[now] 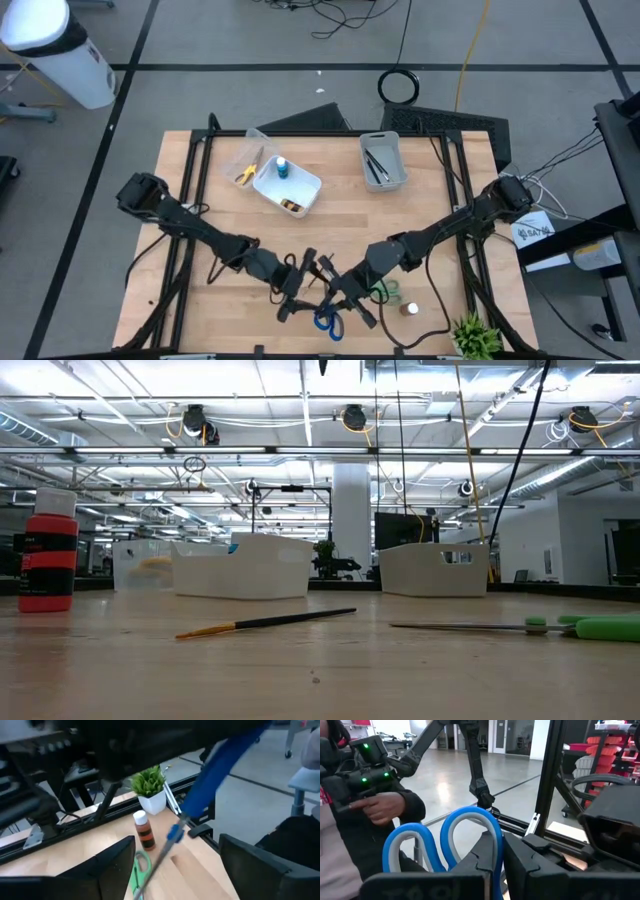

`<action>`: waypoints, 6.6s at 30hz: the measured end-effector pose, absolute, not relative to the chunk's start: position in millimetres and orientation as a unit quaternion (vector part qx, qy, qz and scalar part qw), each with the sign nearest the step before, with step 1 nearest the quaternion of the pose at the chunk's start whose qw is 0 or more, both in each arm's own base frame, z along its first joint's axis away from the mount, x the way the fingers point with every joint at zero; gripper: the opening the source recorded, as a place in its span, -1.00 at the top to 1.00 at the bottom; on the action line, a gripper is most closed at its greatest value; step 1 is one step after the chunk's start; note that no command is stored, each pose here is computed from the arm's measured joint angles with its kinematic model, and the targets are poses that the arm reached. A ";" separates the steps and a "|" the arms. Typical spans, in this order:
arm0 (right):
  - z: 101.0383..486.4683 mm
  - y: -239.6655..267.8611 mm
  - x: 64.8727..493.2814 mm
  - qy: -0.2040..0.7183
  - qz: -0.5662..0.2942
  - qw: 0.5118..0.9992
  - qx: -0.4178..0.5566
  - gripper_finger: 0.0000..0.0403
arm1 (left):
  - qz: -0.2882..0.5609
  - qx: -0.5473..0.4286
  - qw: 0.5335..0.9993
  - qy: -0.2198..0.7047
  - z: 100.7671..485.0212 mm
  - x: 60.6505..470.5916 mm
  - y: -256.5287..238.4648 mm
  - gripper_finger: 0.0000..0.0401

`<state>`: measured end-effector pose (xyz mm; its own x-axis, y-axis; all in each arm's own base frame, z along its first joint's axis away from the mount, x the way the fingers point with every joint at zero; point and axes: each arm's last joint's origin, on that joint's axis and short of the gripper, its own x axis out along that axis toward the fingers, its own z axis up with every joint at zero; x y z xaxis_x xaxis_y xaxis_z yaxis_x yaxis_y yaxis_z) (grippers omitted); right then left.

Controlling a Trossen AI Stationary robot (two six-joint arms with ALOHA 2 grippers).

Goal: Pick & Place Paint Supplies
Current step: Put the blue scissors into the transparent bin, then put the orange paint bottle into the white bin

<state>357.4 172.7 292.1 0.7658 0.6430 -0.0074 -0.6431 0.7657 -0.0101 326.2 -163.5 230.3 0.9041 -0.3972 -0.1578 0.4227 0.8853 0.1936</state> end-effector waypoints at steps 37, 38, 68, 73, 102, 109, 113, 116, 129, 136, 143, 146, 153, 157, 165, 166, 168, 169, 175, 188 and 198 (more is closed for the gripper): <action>313.2 139.5 301.9 0.181 0.335 0.923 0.054 0.30 | -0.093 0.159 0.974 0.132 275.1 270.7 -160.1 0.86; 312.2 137.8 295.7 0.182 0.330 0.925 0.057 0.28 | -0.044 0.157 0.976 0.145 279.7 263.8 -154.6 0.86; 263.2 76.2 248.7 -0.021 0.128 0.991 0.024 0.36 | 0.545 -0.216 0.679 0.442 214.8 216.1 138.2 0.86; 261.7 76.2 248.8 -0.014 0.129 0.991 0.023 0.36 | 0.550 -0.244 0.646 0.469 198.2 214.8 149.0 0.67; 260.3 76.3 248.8 -0.002 0.128 0.990 0.056 0.36 | 0.206 -0.321 0.801 0.461 282.8 170.5 -46.4 -0.27; 261.0 78.3 248.2 -0.004 0.132 0.990 0.059 0.36 | 0.196 -0.304 0.777 0.515 260.5 179.6 -89.6 -0.27; 262.1 78.2 248.2 -0.010 0.132 0.989 0.059 0.36 | 0.222 -0.288 0.757 0.543 243.0 188.6 -101.6 -0.27; 262.6 78.1 248.2 -0.013 0.132 0.989 0.059 0.36 | 0.237 -0.272 0.745 0.561 231.2 195.6 -105.0 -0.27; 262.5 78.1 248.2 -0.012 0.132 0.989 0.062 0.36 | 0.250 -0.261 0.721 0.591 218.4 203.0 -103.7 0.25; 262.5 78.2 248.2 -0.013 0.132 0.990 0.056 0.36 | 0.268 -0.253 0.755 0.543 228.8 207.8 -90.0 0.44; 270.0 68.5 245.9 -0.037 0.113 0.993 -0.003 0.36 | 0.233 -0.213 0.799 0.512 295.4 218.9 -50.8 0.44; 277.1 52.4 243.4 -0.048 0.081 0.995 -0.020 0.36 | 0.249 -0.180 0.811 0.497 337.0 219.1 -20.5 0.44; 280.4 -0.7 241.2 -0.030 -0.025 0.998 -0.052 0.36 | 0.300 -0.157 0.809 0.480 380.3 220.8 66.5 0.44; 274.6 -25.4 239.9 0.001 -0.054 0.997 -0.048 0.36 | 0.298 -0.181 0.768 0.537 349.3 230.7 103.4 0.44; 267.2 -58.8 233.6 0.041 -0.082 0.995 -0.042 0.36 | 0.265 -0.195 0.766 0.553 298.7 255.3 124.0 0.44; 266.6 -61.5 232.9 0.044 -0.084 0.995 -0.041 0.35 | 0.263 -0.200 0.768 0.550 294.3 256.1 124.1 0.44; 265.7 -65.4 231.6 0.048 -0.076 0.995 -0.039 0.36 | 0.267 -0.209 0.761 0.553 284.2 255.7 122.8 0.44; 265.5 -67.0 231.1 0.048 -0.071 0.996 -0.039 0.36 | 0.271 -0.213 0.756 0.557 279.8 254.9 121.9 0.44; 265.8 -72.9 229.1 0.047 -0.069 0.995 -0.050 0.36 | 0.299 -0.226 0.734 0.566 253.3 250.6 119.5 0.44; 266.3 -73.8 228.9 0.045 -0.070 0.995 -0.048 0.36 | 0.321 -0.241 0.723 0.562 223.0 245.2 117.5 0.44; 266.3 -72.6 229.2 0.042 -0.060 0.997 -0.015 0.35 | 0.324 -0.246 0.730 0.549 224.8 243.8 116.6 -0.31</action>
<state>229.2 -72.6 266.3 0.9893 -0.1204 -0.0821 0.1179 0.9924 -0.0346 243.8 116.6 224.8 0.1878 0.2043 -0.9607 -0.7432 0.6690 -0.0030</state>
